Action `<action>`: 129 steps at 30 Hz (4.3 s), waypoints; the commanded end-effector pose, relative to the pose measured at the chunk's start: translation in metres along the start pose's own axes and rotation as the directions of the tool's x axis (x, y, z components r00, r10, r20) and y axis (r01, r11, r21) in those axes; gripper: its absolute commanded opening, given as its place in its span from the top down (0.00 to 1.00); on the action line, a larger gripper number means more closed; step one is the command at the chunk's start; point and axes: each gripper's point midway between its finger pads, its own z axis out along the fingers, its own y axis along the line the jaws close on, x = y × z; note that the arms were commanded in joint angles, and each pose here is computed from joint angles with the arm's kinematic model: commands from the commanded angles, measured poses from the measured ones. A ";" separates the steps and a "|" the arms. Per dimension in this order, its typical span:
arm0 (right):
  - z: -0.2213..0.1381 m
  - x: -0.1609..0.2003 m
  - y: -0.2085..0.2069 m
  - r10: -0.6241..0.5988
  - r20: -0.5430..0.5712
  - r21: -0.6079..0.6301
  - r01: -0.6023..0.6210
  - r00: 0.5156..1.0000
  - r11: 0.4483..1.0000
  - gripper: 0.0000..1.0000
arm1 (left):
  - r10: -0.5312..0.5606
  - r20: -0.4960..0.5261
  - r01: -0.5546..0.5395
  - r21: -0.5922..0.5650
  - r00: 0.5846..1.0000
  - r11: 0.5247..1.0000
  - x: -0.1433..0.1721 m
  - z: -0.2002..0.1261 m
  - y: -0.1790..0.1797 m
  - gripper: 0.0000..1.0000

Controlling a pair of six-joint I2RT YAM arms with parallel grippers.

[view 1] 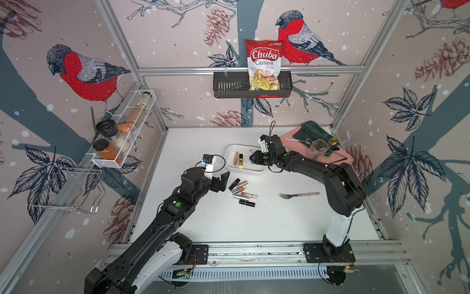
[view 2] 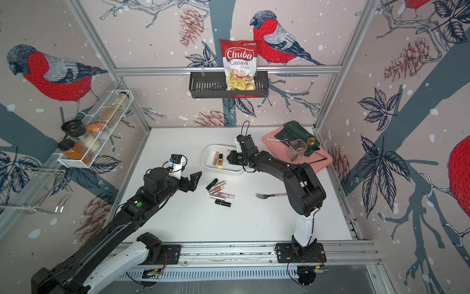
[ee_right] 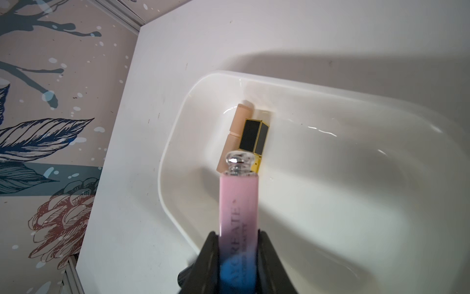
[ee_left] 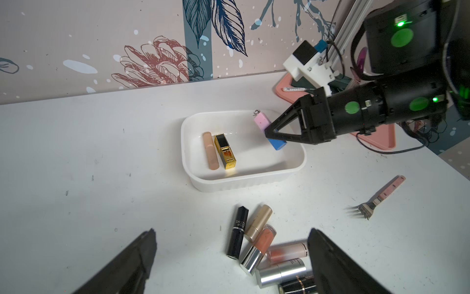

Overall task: Put the lipstick into the storage box
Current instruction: Place the lipstick in the storage box, then pick up the lipstick at the center of the board.

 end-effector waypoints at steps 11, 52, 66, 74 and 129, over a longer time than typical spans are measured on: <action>0.064 0.001 -0.024 0.098 -0.029 0.060 -0.096 0.995 0.994 0.73 | 0.010 0.002 -0.010 0.049 1.000 0.999 -0.003 0.001 -0.009 0.04; -0.077 0.207 0.042 -0.459 -0.328 0.027 0.493 0.826 0.869 0.48 | -0.068 -0.140 0.115 0.362 0.988 0.925 0.036 -0.014 -0.071 0.04; -0.059 0.220 0.047 -0.484 -0.349 0.007 0.519 0.802 0.855 0.48 | -0.070 -0.107 0.102 0.343 0.992 0.934 0.030 -0.017 -0.067 0.04; -0.052 0.226 0.043 -0.492 -0.368 0.007 0.531 0.789 0.847 0.48 | -0.071 -0.101 0.102 0.342 0.992 0.934 0.029 -0.018 -0.067 0.04; -0.075 0.207 0.091 -0.539 -0.130 -0.131 0.525 0.832 0.841 0.78 | -0.068 -0.054 0.080 0.263 0.996 0.961 0.020 -0.022 -0.053 0.04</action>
